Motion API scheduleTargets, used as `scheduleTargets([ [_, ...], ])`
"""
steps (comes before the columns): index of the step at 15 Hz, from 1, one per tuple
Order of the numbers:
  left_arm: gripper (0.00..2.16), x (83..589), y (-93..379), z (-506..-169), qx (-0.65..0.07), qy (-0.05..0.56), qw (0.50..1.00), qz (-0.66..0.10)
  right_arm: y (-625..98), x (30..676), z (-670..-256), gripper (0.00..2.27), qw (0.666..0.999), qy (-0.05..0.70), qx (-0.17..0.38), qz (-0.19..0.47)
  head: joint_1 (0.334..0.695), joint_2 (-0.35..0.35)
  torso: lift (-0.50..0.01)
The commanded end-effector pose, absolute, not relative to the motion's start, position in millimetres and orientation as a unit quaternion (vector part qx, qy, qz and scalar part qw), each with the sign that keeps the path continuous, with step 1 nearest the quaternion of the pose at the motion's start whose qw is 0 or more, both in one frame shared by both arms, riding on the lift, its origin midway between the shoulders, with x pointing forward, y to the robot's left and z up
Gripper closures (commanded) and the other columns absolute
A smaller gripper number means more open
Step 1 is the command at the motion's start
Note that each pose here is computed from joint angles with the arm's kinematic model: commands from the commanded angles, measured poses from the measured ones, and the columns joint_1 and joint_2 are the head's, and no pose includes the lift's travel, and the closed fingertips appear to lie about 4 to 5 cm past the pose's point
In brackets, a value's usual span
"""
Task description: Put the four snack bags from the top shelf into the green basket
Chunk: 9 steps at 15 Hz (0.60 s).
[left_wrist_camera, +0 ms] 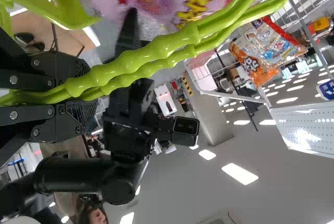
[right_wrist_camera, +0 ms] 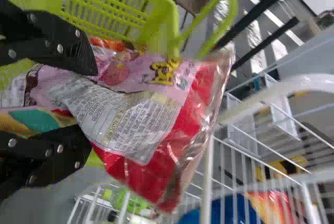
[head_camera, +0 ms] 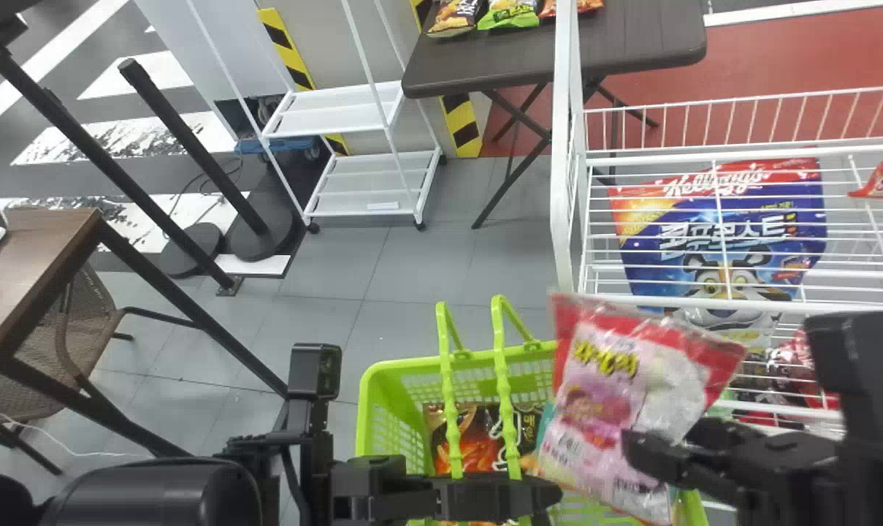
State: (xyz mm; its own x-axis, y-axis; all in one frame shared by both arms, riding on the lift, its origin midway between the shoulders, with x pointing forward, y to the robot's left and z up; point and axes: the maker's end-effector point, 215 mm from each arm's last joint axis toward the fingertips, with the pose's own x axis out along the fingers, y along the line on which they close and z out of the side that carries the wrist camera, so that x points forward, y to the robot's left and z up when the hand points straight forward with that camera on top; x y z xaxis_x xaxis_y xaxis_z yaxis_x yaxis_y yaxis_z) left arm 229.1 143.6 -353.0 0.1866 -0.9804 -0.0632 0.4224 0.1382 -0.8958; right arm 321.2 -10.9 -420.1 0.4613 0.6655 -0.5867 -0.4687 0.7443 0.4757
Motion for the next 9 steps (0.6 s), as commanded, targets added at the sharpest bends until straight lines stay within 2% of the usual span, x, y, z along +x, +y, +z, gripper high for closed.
scheduleTargets([
  [1,2.15,228,144,-352,-0.392,0.356,0.662,-0.531,-60,356,-395,0.03,0.875,0.353,0.149,0.296,0.695,0.314,0.0],
  [3,2.15,228,143,-352,-0.394,0.355,0.661,-0.53,-105,385,-373,0.03,0.891,0.324,0.176,0.265,0.695,0.2,0.0],
  [5,2.15,228,141,-352,-0.394,0.355,0.66,-0.533,-99,380,-372,0.03,0.874,0.338,0.197,0.288,0.695,0.114,0.0],
  [6,2.15,229,140,-351,-0.395,0.353,0.66,-0.533,-99,382,-367,0.03,0.877,0.327,0.201,0.288,0.695,0.093,0.0],
  [9,2.15,228,142,-352,-0.395,0.355,0.661,-0.531,-164,439,-342,0.03,0.933,0.252,0.16,0.203,0.695,0.063,0.0],
])
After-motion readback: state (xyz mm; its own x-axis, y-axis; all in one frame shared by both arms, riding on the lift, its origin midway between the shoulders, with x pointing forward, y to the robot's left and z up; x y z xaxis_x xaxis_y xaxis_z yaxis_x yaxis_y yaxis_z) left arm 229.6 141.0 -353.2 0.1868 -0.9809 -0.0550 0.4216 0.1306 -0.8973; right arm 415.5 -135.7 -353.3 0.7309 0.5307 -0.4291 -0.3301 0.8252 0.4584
